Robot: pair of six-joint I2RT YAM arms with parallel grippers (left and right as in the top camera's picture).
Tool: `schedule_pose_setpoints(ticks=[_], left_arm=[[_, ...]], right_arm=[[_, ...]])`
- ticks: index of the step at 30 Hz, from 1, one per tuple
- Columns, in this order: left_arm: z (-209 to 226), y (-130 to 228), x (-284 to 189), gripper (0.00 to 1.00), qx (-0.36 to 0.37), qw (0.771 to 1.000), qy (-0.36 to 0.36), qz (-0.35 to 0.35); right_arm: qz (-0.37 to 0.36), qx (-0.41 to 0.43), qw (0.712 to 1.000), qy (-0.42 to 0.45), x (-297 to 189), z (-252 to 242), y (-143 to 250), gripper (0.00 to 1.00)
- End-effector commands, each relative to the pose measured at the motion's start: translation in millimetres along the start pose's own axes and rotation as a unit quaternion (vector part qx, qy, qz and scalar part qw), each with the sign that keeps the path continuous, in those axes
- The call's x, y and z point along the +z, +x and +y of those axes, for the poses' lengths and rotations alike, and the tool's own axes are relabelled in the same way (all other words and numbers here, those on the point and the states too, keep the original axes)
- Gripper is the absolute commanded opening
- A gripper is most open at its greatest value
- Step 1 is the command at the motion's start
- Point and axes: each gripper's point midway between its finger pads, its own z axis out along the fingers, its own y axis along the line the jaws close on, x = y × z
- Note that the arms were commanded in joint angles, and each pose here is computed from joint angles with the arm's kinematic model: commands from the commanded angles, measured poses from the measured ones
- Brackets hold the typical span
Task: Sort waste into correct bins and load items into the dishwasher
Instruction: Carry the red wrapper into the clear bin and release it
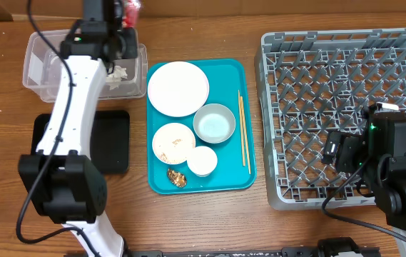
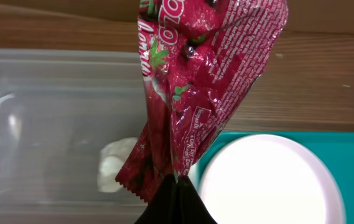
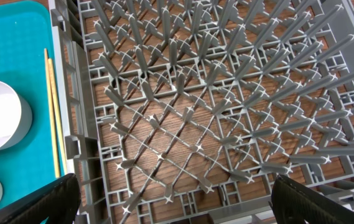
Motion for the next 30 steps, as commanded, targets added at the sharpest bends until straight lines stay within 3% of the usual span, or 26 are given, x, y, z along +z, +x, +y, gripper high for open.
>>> schedule_pose_setpoints(ticks=[1, 9, 30], left_arm=[[28.3, 7.6, 21.4, 0.04, -0.035, 0.999, -0.027, 0.016], [62.7, 13.6, 32.8, 0.04, -0.081, 0.995, -0.048, 0.026], [62.7, 17.7, 32.5, 0.05, -0.081, 0.995, -0.049, 0.035]], right_arm=[[-0.015, 0.006, 1.000, 0.003, -6.6, -2.1, -7.2, 1.00], [-0.015, 0.006, 1.000, 0.003, -6.6, -2.1, -7.2, 1.00], [-0.015, 0.006, 1.000, 0.002, -6.6, -2.1, -7.1, 1.00]])
